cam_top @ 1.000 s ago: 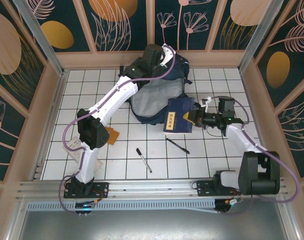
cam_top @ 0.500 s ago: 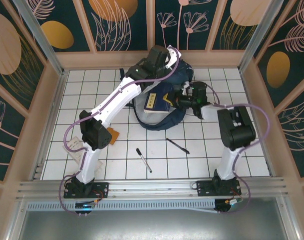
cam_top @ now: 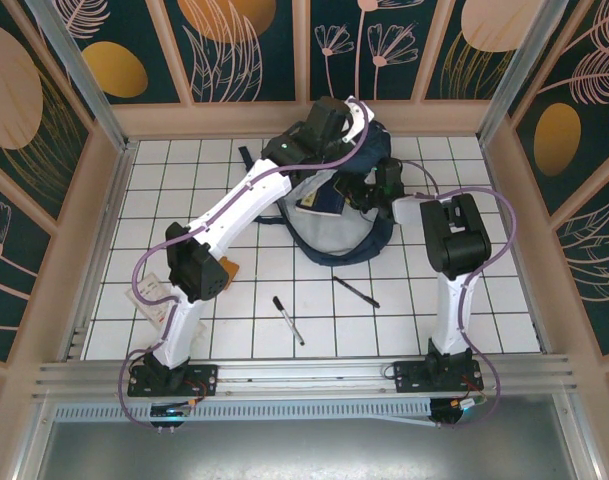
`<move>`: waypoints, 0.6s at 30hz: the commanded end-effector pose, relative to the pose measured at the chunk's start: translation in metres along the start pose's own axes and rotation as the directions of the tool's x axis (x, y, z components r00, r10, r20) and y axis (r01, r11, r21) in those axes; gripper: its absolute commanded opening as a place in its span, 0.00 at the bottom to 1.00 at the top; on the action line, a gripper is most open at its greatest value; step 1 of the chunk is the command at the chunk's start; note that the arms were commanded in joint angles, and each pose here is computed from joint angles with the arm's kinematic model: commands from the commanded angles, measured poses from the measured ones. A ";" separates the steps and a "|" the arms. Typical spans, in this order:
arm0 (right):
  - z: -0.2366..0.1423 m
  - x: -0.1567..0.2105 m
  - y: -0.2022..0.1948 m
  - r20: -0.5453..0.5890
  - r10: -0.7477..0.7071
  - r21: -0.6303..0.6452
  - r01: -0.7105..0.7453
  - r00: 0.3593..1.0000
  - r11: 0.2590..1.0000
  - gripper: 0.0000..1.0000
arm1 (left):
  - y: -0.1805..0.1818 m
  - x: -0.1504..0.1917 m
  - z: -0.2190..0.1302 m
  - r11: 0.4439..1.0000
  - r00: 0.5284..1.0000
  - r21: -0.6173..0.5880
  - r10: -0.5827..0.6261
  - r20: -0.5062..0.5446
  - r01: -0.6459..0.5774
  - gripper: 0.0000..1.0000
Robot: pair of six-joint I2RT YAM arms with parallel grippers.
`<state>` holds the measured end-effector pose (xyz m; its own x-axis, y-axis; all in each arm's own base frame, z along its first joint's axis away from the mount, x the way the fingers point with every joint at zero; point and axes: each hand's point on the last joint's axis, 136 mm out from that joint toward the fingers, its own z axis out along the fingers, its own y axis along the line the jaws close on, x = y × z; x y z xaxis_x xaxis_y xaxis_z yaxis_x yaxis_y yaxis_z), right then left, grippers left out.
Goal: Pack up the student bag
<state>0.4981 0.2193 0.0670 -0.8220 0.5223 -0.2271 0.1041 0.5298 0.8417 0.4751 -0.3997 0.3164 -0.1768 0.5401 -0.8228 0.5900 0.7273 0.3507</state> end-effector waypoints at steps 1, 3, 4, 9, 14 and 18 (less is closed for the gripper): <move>-0.022 -0.019 0.000 0.034 -0.074 0.085 0.070 0.997 0.994 0.36 | 0.021 -0.054 -0.021 0.995 0.980 -0.051 -0.078 0.180 0.089 0.00; -0.031 -0.007 0.002 0.006 -0.090 0.076 0.090 0.996 0.993 0.37 | 0.022 -0.055 -0.020 0.991 0.976 -0.051 -0.113 0.186 0.124 0.00; -0.038 -0.002 0.004 0.006 -0.101 0.068 0.101 0.995 0.993 0.39 | 0.023 -0.053 -0.018 0.988 0.974 -0.058 -0.132 0.182 0.145 0.00; -0.077 0.038 0.010 0.018 -0.123 0.070 0.122 0.992 0.990 0.42 | 0.023 -0.045 -0.009 0.980 0.971 -0.073 -0.173 0.167 0.188 0.00; -0.088 0.085 0.018 0.036 -0.176 0.097 0.172 0.984 0.980 0.37 | 0.019 -0.041 -0.003 0.979 0.970 -0.062 -0.182 0.159 0.194 0.00; -0.072 0.114 0.030 0.053 -0.208 0.092 0.203 0.977 0.975 0.21 | 0.018 -0.039 -0.002 0.980 0.973 -0.066 -0.176 0.151 0.188 0.00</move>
<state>0.3660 0.2397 0.1046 -0.8380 0.3954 -0.3759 -0.0231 0.6627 0.7486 0.4814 -0.4096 0.3021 -0.2448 0.4521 -0.8577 0.5637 0.7861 0.2535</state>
